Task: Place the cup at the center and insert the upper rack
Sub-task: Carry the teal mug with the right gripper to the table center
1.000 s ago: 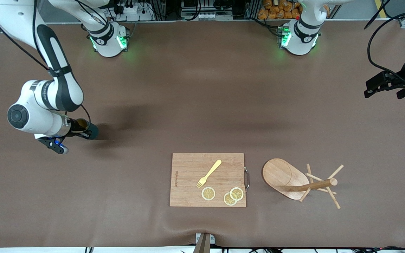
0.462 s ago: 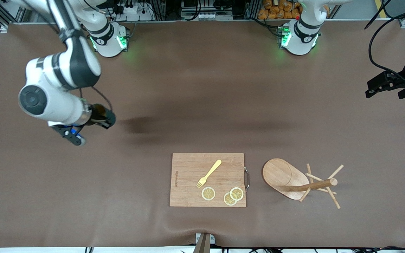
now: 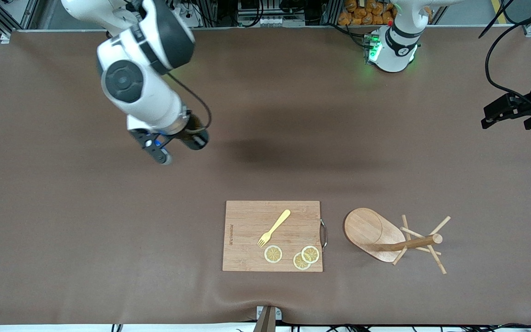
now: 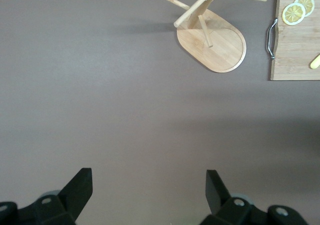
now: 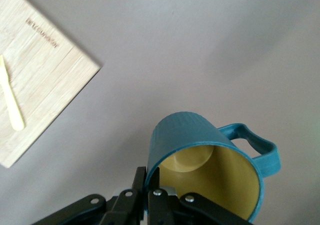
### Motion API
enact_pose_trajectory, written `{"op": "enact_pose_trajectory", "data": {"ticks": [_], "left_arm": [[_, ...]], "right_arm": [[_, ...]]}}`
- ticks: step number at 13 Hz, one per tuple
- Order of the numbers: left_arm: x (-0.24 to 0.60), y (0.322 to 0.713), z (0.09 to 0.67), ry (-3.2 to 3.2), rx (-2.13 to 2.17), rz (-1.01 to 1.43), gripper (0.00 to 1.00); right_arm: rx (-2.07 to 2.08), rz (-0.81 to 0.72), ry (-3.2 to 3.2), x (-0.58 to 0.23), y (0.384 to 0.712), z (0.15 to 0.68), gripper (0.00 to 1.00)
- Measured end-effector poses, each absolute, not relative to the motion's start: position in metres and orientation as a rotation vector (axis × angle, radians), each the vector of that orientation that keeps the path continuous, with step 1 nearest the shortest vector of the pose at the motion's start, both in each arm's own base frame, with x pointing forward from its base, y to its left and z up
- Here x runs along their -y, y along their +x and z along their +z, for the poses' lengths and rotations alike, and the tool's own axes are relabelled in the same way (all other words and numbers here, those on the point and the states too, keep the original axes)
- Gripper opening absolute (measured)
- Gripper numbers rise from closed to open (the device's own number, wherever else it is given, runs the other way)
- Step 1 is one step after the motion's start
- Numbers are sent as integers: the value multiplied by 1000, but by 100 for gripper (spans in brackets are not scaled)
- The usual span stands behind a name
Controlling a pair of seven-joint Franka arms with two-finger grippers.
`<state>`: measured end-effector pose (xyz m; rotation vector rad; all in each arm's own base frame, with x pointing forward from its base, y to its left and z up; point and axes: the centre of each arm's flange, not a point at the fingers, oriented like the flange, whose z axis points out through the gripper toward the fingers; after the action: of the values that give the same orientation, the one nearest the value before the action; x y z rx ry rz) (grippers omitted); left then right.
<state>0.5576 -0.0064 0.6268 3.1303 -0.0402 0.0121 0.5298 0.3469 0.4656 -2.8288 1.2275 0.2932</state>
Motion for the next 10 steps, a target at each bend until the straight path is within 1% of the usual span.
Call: {"op": "enact_pose_trajectory", "data": {"ticks": [2, 5, 10], "left_arm": [[5, 558, 627, 3130, 37, 12, 100], [2, 560, 625, 3130, 29, 17, 100], [2, 567, 617, 3130, 30, 26, 100]], "right_arm": [[-1274, 259, -2791, -400, 513, 451, 4], [-1289, 223, -2772, -478, 478, 414, 4], [-1209, 200, -2817, -562, 460, 360, 4]]}}
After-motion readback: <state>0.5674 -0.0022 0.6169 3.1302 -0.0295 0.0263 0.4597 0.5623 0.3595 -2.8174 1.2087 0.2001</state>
